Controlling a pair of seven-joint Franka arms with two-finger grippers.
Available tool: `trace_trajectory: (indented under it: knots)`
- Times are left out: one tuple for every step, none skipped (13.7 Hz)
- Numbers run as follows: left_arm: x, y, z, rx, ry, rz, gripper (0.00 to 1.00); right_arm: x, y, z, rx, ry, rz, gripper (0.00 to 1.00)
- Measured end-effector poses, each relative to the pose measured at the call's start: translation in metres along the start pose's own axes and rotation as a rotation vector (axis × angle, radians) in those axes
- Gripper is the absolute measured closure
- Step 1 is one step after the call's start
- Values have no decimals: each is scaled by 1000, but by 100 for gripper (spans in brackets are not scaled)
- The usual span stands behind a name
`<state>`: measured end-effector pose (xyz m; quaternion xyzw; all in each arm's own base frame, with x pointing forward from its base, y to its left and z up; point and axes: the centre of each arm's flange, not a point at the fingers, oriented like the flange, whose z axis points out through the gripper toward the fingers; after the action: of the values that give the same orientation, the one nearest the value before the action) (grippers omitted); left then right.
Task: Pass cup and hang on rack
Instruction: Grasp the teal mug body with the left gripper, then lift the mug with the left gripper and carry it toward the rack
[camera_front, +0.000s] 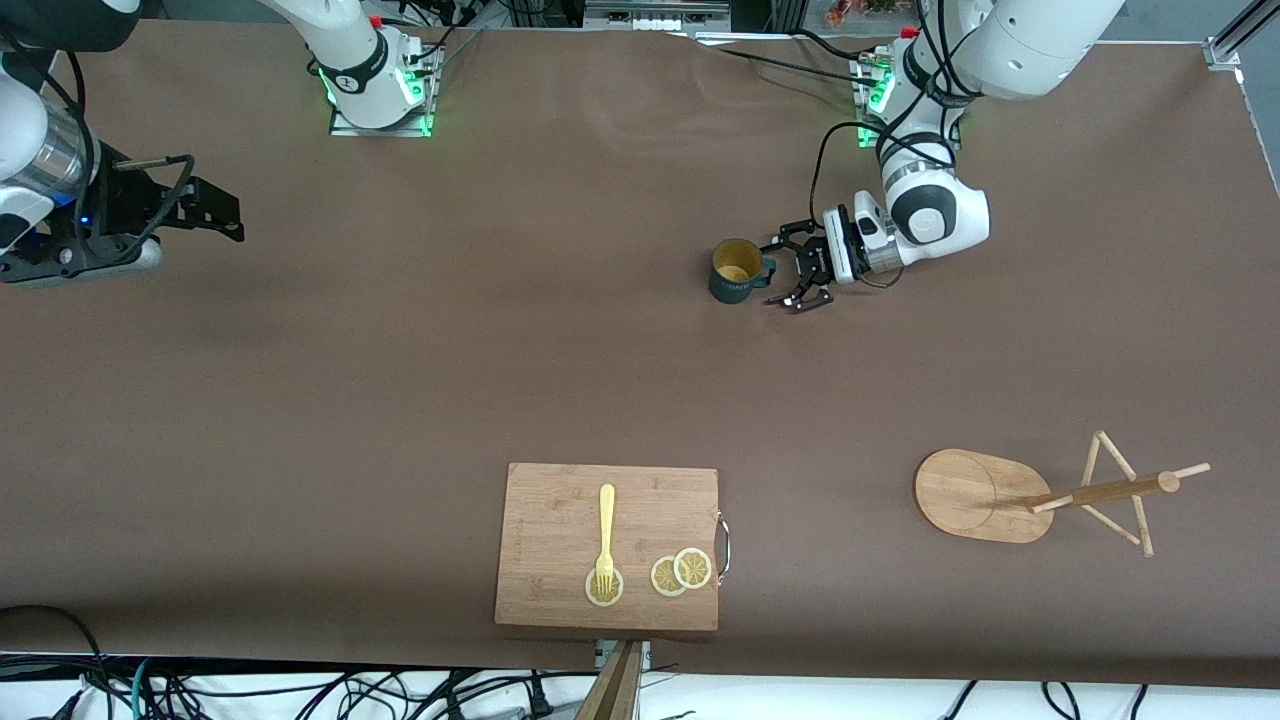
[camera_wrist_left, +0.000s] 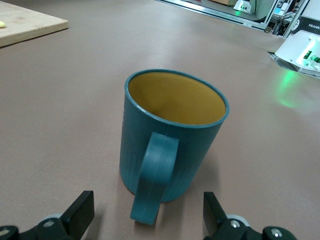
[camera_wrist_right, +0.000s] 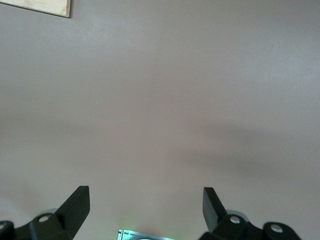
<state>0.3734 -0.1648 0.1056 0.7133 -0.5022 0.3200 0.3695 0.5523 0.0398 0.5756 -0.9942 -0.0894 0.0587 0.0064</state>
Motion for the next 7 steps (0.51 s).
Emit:
trace_trajectory:
  knots:
    - [1,1,2,8,4,-5,11,0,-3,-1,-1,2,-7,0]
    - [2,3,4,10,6,-4,24,0,-6,-1,-6,4,-15,0]
    - [2,4,6,8,5,-1,35,0,-9,-2,-10,5,-20,0]
    - [2,5,7,7,4,0,46,0,-10,-3,-12,7,-22,0]
    - [1,5,7,7,4,-2,58,0,-11,-3,-13,11,-24,0]
    - [1,4,7,8,3,-8,67,0,-11,-4,-13,14,-24,0]
    - [1,4,6,11,4,-26,78,0,-11,-4,-13,17,-24,0]
